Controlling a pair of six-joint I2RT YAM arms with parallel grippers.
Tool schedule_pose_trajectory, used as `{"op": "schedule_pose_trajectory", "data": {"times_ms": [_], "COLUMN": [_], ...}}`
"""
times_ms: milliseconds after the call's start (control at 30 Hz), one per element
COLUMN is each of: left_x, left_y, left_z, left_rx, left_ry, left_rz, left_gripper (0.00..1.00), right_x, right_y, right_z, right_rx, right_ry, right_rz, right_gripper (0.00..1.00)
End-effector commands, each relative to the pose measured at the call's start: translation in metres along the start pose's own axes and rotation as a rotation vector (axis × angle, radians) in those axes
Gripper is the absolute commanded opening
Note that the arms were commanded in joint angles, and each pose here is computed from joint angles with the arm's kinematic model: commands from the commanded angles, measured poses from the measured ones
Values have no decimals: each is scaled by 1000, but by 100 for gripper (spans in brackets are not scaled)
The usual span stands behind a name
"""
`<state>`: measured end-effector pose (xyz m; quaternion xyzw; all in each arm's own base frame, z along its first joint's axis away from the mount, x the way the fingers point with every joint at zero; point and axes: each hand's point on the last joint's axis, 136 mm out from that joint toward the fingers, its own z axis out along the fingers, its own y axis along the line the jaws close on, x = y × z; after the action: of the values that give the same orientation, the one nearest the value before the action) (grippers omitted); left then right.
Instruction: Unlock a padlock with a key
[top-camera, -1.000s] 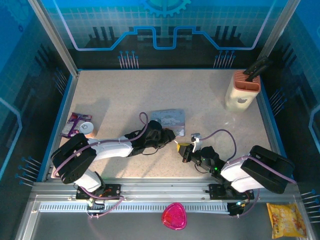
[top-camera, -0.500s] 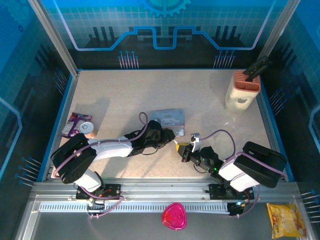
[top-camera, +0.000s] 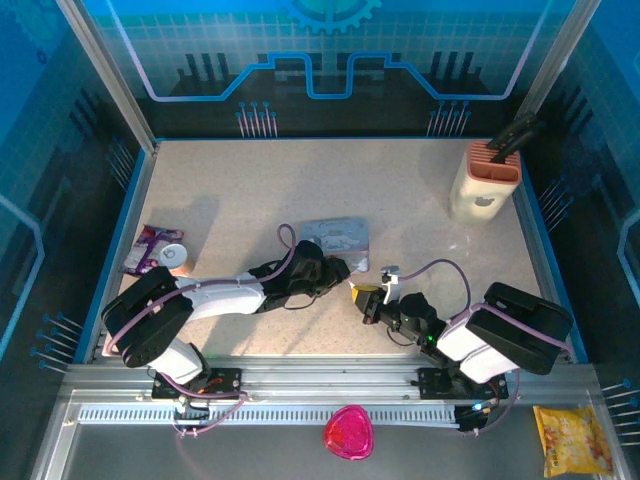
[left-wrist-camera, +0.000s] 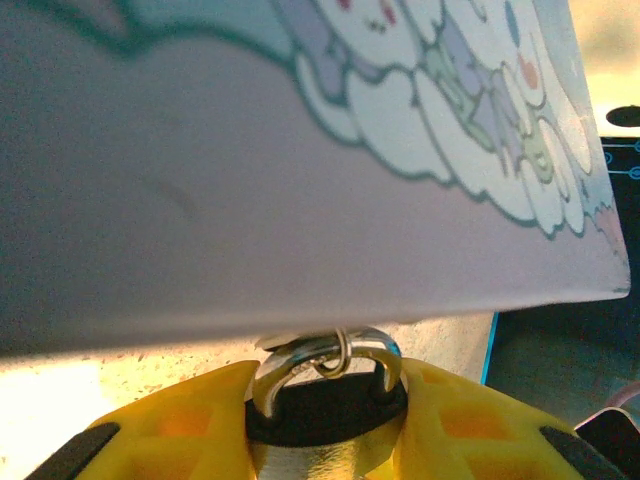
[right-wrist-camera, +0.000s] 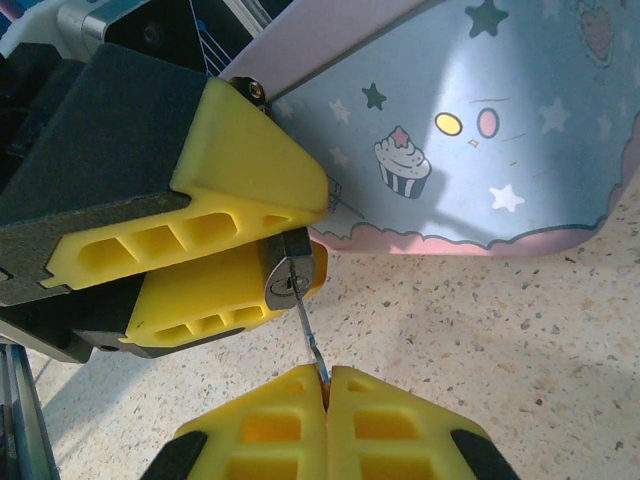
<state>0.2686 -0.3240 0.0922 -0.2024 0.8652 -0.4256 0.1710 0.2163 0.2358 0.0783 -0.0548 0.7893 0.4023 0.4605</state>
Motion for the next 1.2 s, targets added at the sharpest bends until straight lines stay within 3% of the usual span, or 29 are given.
{"op": "schedule_pose_trajectory", "data": {"times_ms": [0, 767, 1167], "left_x": [3, 22, 30], "left_y": [-19, -31, -37], "left_z": [-1, -4, -11], "left_rx": [56, 111, 131], "left_ry": [8, 41, 60], "left_rz": [9, 13, 11], "left_gripper": [10, 8, 7], "right_x": [-15, -36, -42], "right_y": [20, 40, 31], "right_z": [4, -1, -7], "right_rx": [-61, -140, -146], "right_ry": [-53, -91, -88], "right_rz": [11, 71, 115], "right_gripper": [0, 0, 0]}}
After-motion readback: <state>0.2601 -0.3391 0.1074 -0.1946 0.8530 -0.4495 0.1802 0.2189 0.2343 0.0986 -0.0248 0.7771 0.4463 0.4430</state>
